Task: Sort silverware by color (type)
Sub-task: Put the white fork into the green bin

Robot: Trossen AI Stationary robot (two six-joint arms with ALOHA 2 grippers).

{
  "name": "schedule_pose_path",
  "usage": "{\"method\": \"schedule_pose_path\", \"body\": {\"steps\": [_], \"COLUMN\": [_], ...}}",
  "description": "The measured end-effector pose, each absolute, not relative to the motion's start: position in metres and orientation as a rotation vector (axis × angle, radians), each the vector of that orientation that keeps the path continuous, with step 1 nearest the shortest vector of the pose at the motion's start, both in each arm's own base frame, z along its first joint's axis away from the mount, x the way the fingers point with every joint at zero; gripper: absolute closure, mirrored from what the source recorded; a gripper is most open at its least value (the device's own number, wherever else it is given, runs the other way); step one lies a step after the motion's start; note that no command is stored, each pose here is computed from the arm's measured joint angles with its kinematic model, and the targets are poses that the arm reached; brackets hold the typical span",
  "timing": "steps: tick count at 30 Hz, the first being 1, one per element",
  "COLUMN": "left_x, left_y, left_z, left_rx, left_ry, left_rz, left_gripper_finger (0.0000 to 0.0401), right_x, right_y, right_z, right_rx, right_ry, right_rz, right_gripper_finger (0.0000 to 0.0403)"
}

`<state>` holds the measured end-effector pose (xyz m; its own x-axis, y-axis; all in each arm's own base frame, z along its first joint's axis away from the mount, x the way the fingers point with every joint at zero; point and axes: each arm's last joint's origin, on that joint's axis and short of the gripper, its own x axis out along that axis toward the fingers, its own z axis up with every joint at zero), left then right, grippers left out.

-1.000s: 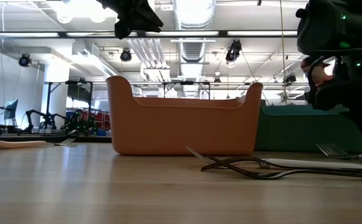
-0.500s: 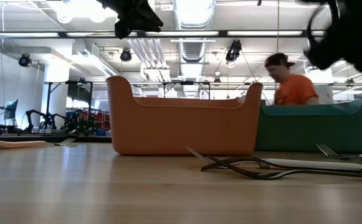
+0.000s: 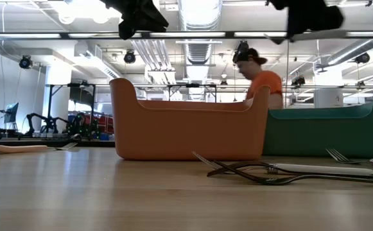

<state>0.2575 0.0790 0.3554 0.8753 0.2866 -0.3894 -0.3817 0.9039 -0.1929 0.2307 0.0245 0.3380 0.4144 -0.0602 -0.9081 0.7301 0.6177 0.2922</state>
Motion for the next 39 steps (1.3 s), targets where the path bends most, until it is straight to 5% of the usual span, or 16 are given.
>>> {"method": "schedule_pose_path", "body": {"steps": [7,17,39], "left_x": [0.258,0.258,0.258], "left_y": [0.079,0.079,0.081], "left_z": [0.356,0.355,0.355], "left_rx": [-0.270,-0.274,-0.269], "left_ry": [0.361,0.362,0.360], "left_rz": [0.353,0.354,0.402], "left_gripper_finger": [0.0325,0.0325,0.0325], "right_x": [0.239,0.236,0.212], "right_y": [-0.040,-0.121,-0.124], "right_z": [0.345,0.281,0.188], "right_rx": [0.560,0.275,0.248], "right_ry": [1.126,1.528,1.505], "right_rz": [-0.597,-0.364,-0.275], "right_gripper_finger": [0.0383,0.0383,0.0378]}}
